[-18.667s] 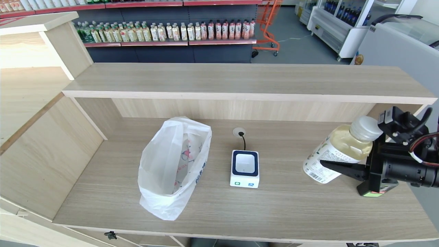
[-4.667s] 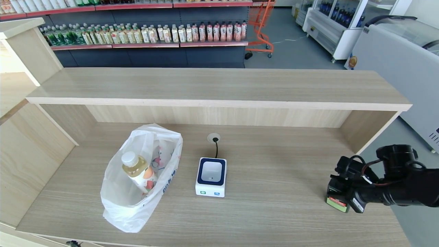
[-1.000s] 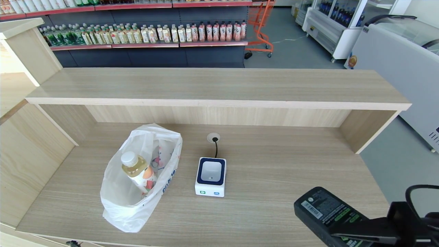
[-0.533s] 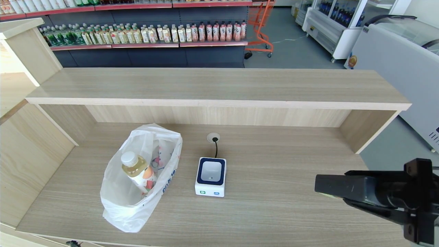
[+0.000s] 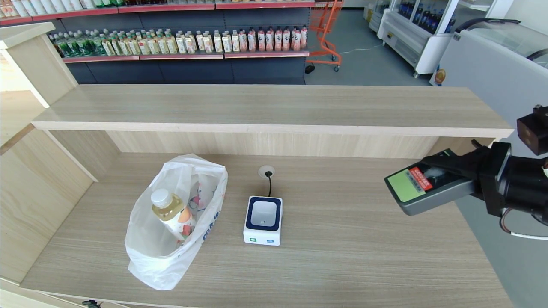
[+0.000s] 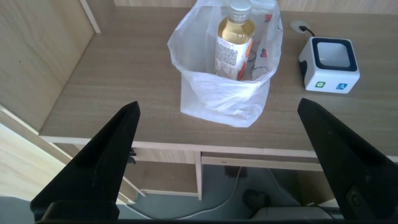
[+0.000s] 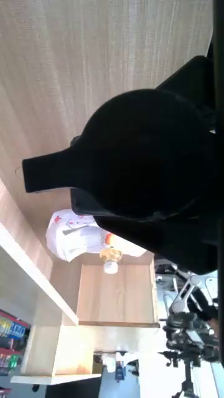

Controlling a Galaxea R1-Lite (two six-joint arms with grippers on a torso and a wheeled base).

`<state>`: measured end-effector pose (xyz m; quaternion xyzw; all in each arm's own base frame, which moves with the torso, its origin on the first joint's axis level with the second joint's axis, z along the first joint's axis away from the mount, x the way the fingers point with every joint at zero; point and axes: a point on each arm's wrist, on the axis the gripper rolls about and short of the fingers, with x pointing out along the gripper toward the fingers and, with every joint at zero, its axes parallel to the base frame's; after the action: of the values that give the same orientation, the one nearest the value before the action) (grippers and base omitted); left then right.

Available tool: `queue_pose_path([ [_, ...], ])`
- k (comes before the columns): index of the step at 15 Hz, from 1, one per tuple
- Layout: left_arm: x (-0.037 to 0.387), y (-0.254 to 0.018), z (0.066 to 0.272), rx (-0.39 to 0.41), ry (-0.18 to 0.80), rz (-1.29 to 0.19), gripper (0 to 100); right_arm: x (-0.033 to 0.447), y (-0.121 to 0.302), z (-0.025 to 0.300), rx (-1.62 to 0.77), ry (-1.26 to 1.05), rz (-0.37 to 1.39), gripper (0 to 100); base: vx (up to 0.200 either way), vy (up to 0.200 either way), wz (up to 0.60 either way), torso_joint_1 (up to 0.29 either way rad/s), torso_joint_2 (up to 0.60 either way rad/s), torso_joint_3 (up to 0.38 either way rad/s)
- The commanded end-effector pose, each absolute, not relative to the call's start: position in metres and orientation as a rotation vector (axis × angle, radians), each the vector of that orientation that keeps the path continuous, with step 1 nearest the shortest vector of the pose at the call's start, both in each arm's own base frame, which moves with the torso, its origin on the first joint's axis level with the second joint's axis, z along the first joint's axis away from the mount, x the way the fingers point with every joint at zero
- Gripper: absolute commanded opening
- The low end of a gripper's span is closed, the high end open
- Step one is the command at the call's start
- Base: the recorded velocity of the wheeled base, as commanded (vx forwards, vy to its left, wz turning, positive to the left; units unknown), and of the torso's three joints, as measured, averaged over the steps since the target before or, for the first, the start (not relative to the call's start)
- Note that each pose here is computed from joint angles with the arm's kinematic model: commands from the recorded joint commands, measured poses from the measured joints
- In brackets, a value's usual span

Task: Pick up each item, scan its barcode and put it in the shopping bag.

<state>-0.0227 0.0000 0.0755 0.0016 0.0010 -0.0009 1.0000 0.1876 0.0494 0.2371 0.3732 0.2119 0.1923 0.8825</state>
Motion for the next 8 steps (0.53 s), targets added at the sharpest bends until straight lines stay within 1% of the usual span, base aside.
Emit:
queue_pose_path([
  [1,-0.0227,0.0,0.0755,0.003,0.002,-0.002,100,0.1995,0.0523,0.2247,0.829,0.515,0.342,0,0.0,0.0,0.0,0.0,0.0,0.0],
  [8,-0.0227,0.0,0.0755,0.003,0.002,-0.002,100,0.1998,0.0513,0.2165,0.832,0.542,0.32,0,0.0,0.0,0.0,0.0,0.0,0.0],
])
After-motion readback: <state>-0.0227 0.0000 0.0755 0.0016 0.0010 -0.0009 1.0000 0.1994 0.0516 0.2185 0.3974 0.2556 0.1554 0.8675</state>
